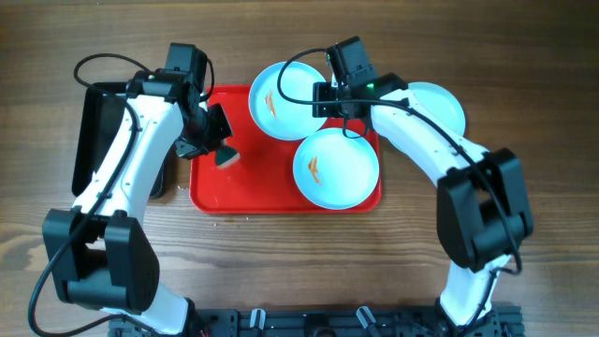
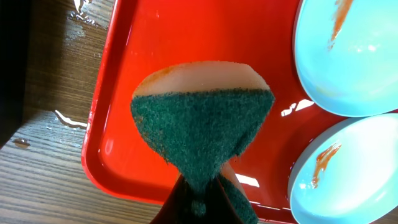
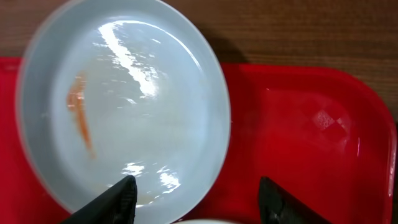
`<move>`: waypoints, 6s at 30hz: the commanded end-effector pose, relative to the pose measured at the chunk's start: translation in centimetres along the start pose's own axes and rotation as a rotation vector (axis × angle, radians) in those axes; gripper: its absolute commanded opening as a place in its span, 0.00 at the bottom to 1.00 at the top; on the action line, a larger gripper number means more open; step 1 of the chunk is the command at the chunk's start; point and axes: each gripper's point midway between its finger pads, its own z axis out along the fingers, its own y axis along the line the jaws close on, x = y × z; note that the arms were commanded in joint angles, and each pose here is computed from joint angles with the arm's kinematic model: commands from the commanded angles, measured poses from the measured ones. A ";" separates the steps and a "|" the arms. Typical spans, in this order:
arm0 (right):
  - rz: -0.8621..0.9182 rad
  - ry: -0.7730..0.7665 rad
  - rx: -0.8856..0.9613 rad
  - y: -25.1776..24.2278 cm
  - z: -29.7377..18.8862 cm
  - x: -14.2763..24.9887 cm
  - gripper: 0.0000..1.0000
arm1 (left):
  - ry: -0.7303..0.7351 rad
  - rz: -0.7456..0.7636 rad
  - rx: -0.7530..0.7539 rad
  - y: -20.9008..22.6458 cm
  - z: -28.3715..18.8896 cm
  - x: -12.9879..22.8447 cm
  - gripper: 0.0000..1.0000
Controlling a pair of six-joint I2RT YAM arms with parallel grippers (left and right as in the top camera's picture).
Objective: Clean dirty plates on tray and stack at the side
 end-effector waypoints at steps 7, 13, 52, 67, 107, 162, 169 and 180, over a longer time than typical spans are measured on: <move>-0.029 0.055 -0.007 -0.5 5.2 1.9 0.56 | 0.018 0.022 0.004 -0.2 0.4 0.3 0.04; -0.028 0.068 -0.083 0.8 5.8 2.1 0.41 | 0.012 0.023 0.007 -0.3 0.4 0.2 0.04; 0.036 0.320 -0.097 6.5 5.7 10.9 0.04 | 0.031 0.083 0.131 -3.0 7.6 3.9 0.04; -0.043 0.312 -0.026 6.7 3.9 11.0 0.04 | -0.036 0.110 0.285 -5.9 8.5 3.0 0.04; -0.077 0.325 0.012 6.1 3.8 11.6 0.04 | -0.024 -0.007 0.335 -2.8 5.1 0.9 0.04; -0.070 0.355 0.042 5.5 3.5 12.3 0.04 | -0.015 -0.025 -0.343 6.7 8.5 1.1 0.04; -0.095 0.330 0.021 6.0 3.4 11.5 0.04 | -0.157 -0.042 -0.135 2.9 1.7 -1.0 0.04; -0.393 -0.111 0.366 5.0 -7.3 -4.8 0.04 | -0.133 -0.072 0.020 1.9 -1.0 0.4 0.04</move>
